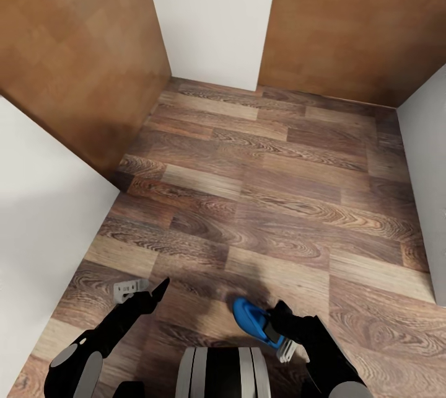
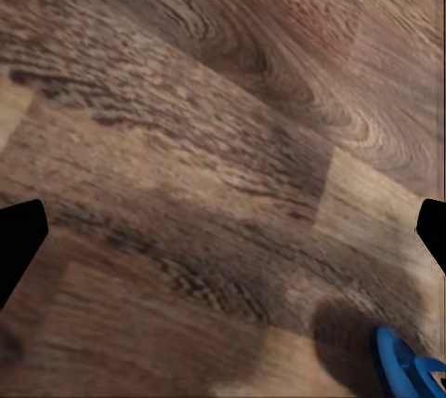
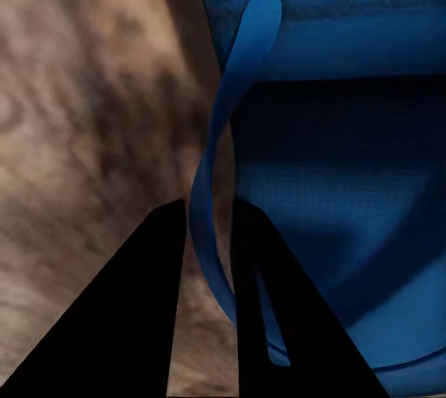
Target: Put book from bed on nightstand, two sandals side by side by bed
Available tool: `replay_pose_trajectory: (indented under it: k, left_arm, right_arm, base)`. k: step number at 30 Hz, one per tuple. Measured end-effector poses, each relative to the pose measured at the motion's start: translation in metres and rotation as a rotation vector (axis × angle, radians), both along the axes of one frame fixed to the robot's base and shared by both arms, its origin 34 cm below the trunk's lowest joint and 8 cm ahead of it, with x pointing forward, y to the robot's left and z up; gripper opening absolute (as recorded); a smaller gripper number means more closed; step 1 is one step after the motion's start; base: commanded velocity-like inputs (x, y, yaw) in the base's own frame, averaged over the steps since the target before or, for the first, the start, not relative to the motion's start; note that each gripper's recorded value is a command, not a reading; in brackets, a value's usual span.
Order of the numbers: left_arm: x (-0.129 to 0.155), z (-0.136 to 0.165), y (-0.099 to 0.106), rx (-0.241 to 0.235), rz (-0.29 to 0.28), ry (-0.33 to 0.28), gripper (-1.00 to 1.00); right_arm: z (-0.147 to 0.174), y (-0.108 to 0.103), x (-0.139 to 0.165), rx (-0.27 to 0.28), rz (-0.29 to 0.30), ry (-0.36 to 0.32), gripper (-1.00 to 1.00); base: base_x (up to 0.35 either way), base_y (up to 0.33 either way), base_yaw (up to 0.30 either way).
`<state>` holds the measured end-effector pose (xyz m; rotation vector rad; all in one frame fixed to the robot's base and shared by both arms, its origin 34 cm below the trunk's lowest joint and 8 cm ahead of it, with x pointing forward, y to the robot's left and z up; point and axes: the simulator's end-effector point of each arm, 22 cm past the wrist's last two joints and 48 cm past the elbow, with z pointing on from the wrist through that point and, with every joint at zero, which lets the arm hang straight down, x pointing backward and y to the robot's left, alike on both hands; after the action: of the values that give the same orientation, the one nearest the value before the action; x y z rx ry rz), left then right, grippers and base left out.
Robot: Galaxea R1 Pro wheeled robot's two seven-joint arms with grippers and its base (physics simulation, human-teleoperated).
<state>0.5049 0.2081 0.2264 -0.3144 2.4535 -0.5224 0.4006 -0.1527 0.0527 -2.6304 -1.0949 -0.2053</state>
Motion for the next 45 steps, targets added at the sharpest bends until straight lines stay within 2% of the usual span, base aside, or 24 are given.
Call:
replay_pose_trajectory:
  k: [8, 11, 12, 14, 17, 21, 22, 23, 24, 28, 33, 35, 38, 40, 41, 42, 44, 45]
  left_arm:
    - [0.008, 0.015, 0.0, -0.001, -0.001, -0.032, 1.0]
    - [0.011, 0.02, -0.001, -0.001, -0.001, -0.044, 1.0]
    - [0.012, 0.022, -0.001, -0.001, -0.001, -0.048, 1.0]
    - [0.014, 0.026, -0.001, -0.001, -0.001, -0.055, 1.0]
    - [0.017, 0.031, -0.001, -0.001, -0.001, -0.067, 1.0]
    - [0.02, 0.039, -0.001, -0.002, 0.0, -0.083, 1.0]
    - [0.021, 0.04, -0.001, -0.002, 0.0, -0.087, 1.0]
    - [0.022, 0.042, -0.001, -0.003, -0.001, -0.091, 1.0]
    - [0.023, 0.044, -0.001, -0.002, -0.001, -0.095, 1.0]
    - [0.026, 0.052, -0.002, -0.003, -0.001, -0.111, 1.0]
    - [0.031, 0.062, -0.002, -0.003, -0.001, -0.131, 1.0]
    - [0.032, 0.065, -0.002, -0.003, -0.001, -0.139, 1.0]
    - [0.035, 0.071, -0.002, -0.004, -0.002, -0.151, 1.0]
    - [0.036, 0.075, -0.002, -0.004, -0.002, -0.159, 1.0]
    - [0.037, 0.077, -0.002, -0.004, -0.002, -0.164, 1.0]
    - [0.038, 0.079, -0.003, -0.004, -0.004, -0.168, 1.0]
    - [0.039, 0.084, -0.01, -0.013, -0.018, -0.177, 1.0]
    - [0.039, 0.086, -0.013, -0.016, -0.023, -0.181, 1.0]
  right_arm:
    - [0.012, 0.0, 0.016, -0.001, 0.006, -0.036, -1.0]
    - [0.02, 0.017, 0.021, 0.016, 0.081, -0.062, -1.0]
    - [0.026, 0.039, 0.022, 0.04, 0.166, -0.083, -1.0]
    - [0.037, 0.062, 0.03, 0.055, 0.282, -0.133, -1.0]
    - [0.046, 0.067, 0.042, 0.029, 0.39, -0.191, -1.0]
    - [0.053, 0.048, 0.063, -0.102, 0.607, -0.277, -1.0]
    - [0.055, 0.045, 0.067, -0.121, 0.633, -0.287, -1.0]
    - [0.057, 0.038, 0.072, -0.169, 0.703, -0.307, -1.0]
    - [0.058, 0.034, 0.076, -0.197, 0.743, -0.319, -1.0]
    - [0.065, 0.028, 0.085, -0.243, 0.829, -0.353, -1.0]
    - [0.075, 0.032, 0.092, -0.234, 0.891, -0.397, -1.0]
    - [0.077, 0.026, 0.095, -0.253, 0.919, -0.406, -1.0]
    - [0.08, 0.012, 0.101, -0.316, 1.011, -0.419, -1.0]
    - [0.083, 0.002, 0.106, -0.369, 1.092, -0.427, -1.0]
    - [0.085, -0.006, 0.109, -0.407, 1.155, -0.431, -1.0]
    - [0.086, -0.018, 0.113, -0.462, 1.259, -0.432, -1.0]
    - [0.09, -0.04, 0.119, -0.536, 1.409, -0.424, -1.0]
    - [0.091, -0.047, 0.121, -0.556, 1.446, -0.421, -1.0]
  base:
    - [0.0, 0.0, 0.0]
    - [0.0, 0.0, 0.0]
    - [0.0, 0.0, 0.0]
    - [0.0, 0.0, 0.0]
    - [0.0, 0.0, 0.0]
    - [0.0, 0.0, 0.0]
    - [0.0, 0.0, 0.0]
    - [0.0, 0.0, 0.0]
    - [0.0, 0.0, 0.0]
    - [0.0, 0.0, 0.0]
    - [0.0, 0.0, 0.0]
    - [0.0, 0.0, 0.0]
    - [0.0, 0.0, 0.0]
    - [0.0, 0.0, 0.0]
    - [0.0, 0.0, 0.0]
    - [0.0, 0.0, 0.0]
    - [0.0, 0.0, 0.0]
    - [0.0, 0.0, 0.0]
